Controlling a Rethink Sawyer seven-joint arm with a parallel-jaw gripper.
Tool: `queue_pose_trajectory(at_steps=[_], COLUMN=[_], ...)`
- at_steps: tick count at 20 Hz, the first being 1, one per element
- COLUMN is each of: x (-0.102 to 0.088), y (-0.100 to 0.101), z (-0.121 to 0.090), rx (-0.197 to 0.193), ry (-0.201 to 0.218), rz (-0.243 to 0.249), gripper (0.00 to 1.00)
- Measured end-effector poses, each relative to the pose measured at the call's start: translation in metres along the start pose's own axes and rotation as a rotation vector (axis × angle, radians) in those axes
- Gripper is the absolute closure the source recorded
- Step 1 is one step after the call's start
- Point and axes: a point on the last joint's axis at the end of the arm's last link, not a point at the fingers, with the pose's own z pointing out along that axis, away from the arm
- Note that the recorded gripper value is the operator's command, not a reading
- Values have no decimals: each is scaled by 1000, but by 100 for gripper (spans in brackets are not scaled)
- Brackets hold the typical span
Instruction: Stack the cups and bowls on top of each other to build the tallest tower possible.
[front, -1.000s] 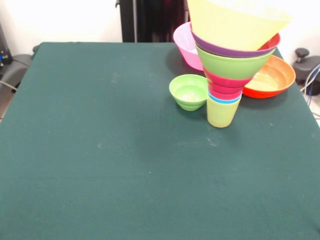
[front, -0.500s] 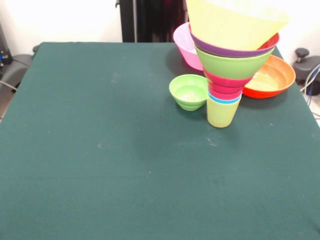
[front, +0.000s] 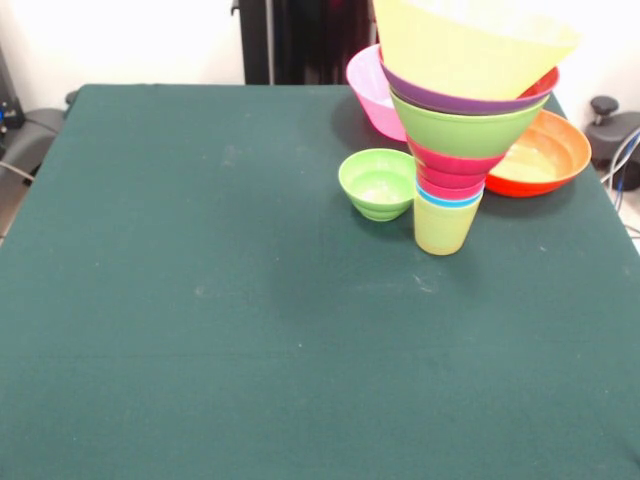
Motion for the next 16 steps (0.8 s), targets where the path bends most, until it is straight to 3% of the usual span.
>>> queue_pose_trajectory(at_steps=[16], x=[1], y=[-3], z=[0], rx=[12], ry=[-5], rz=[4], gripper=[100])
